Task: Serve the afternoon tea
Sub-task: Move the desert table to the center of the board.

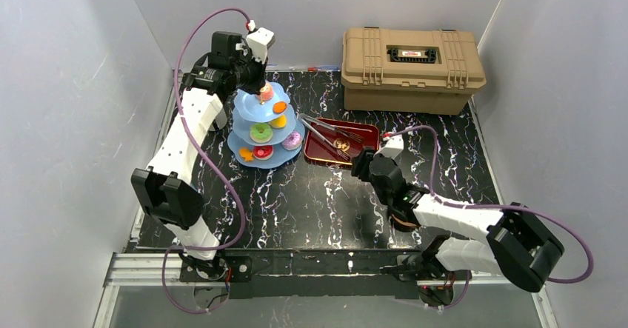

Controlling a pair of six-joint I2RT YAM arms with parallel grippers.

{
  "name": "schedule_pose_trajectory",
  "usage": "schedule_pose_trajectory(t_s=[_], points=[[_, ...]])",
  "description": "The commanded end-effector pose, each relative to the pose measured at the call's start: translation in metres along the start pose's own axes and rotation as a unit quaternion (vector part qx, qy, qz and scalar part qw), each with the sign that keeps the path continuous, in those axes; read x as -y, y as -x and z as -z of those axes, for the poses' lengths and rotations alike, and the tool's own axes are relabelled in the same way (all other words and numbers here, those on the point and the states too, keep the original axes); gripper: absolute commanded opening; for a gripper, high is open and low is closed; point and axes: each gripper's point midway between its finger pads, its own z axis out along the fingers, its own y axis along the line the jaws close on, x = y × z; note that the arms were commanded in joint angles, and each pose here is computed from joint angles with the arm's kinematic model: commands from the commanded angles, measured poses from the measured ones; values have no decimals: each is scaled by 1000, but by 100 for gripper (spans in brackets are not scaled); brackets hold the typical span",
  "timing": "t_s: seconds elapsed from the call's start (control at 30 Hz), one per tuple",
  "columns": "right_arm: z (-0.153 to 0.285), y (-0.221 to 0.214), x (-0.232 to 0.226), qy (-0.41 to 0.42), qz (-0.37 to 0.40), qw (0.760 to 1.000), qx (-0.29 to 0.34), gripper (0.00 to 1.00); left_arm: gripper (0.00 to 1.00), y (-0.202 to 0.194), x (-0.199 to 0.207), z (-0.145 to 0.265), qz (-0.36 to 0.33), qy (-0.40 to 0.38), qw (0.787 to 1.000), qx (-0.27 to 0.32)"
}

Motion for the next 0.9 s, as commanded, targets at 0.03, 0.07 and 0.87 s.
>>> schedule_pose_trajectory(t_s=[0.03, 0.07, 0.87], points=[[10, 13, 21, -50, -10, 999, 18, 61, 0, 58, -15, 16, -42, 37, 995, 87], [11, 13, 24, -59, -16, 998, 14, 62, 0, 60, -17, 13, -42, 39, 994, 89], [75, 29, 167, -325, -121, 931, -114, 98, 98, 61, -6, 25, -25, 17, 995, 94]])
